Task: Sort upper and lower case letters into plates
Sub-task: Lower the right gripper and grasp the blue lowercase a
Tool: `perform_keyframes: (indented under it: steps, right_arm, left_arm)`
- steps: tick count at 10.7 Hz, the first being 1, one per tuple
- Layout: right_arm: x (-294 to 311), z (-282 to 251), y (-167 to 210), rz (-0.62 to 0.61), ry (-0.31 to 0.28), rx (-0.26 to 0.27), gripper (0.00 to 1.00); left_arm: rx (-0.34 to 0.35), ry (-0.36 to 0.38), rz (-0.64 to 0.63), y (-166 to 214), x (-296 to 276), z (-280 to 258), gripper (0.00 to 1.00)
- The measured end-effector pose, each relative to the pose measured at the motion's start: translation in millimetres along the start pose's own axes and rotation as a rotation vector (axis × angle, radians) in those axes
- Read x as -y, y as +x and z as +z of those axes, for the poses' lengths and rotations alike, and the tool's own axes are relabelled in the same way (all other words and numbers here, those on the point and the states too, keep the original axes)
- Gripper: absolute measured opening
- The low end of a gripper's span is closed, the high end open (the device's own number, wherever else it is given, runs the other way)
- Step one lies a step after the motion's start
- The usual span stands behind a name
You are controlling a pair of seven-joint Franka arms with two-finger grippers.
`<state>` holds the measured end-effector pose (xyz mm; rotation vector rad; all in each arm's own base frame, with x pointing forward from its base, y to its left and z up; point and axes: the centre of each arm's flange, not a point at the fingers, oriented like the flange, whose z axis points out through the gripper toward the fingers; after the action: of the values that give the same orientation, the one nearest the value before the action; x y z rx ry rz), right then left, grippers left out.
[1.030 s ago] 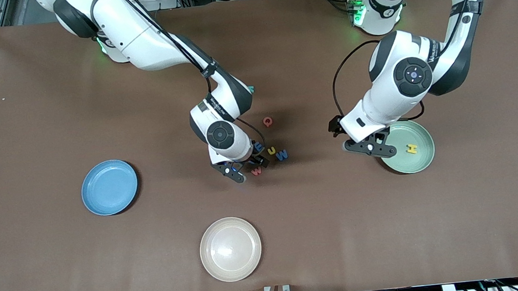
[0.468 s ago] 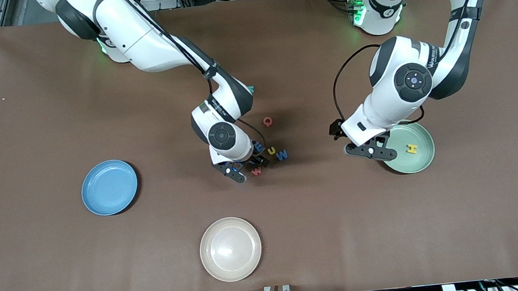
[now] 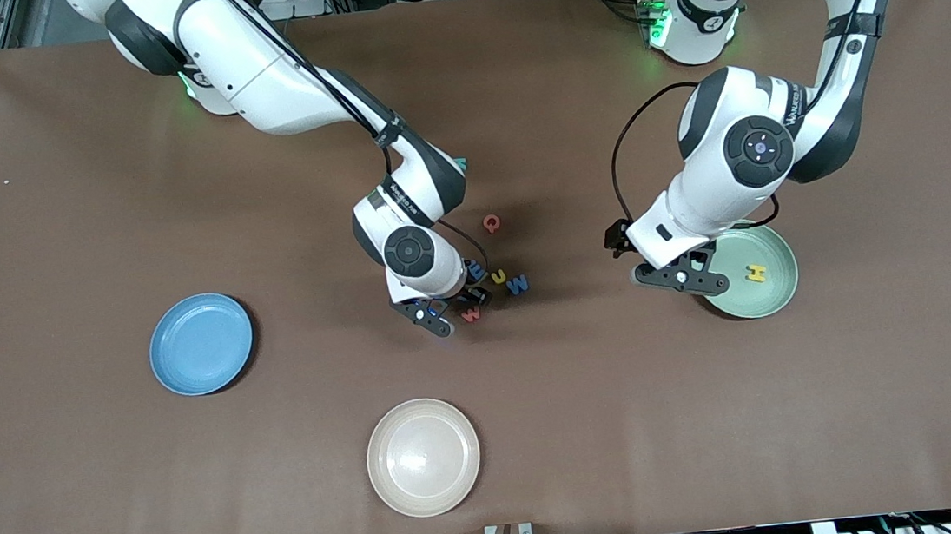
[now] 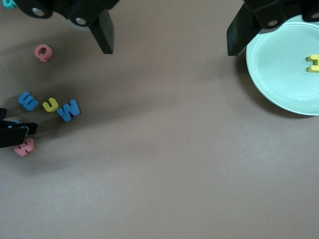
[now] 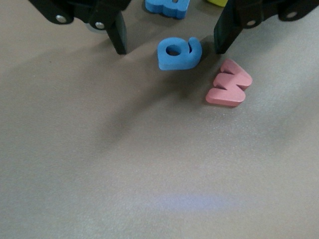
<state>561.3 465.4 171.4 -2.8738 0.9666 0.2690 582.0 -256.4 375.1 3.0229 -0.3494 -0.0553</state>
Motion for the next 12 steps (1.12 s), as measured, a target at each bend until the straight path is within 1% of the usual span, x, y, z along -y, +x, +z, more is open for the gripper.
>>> perform_keyframes:
  steps: [1,3,9,10,12]
  right_arm:
    - [0.6,-0.9,0.0,0.0,0.001,0.0,0.7]
    - [1.3,-1.9,0.0,-0.001,0.004,-0.001,0.64]
    - [1.5,-1.8,-0.2,-0.026,0.005,-0.002,0.68]
    - [1.4,-1.9,-0.1,-0.026,0.005,-0.002,0.67]
    - [1.6,-2.8,0.4,-0.025,0.005,-0.002,0.61]
  left_arm:
    - [0.0,0.0,0.0,0.0,-0.1,0.3,1.0]
    - [0.001,0.0,0.0,0.0,-0.2,0.4,1.0]
    - [-0.006,-0.002,0.007,0.3,-5.3,1.6,1.0]
    - [-0.013,-0.003,0.001,1.1,-7.3,1.2,1.0]
    - [-0.012,-0.004,-0.001,1.0,-12.2,3.6,1.0]
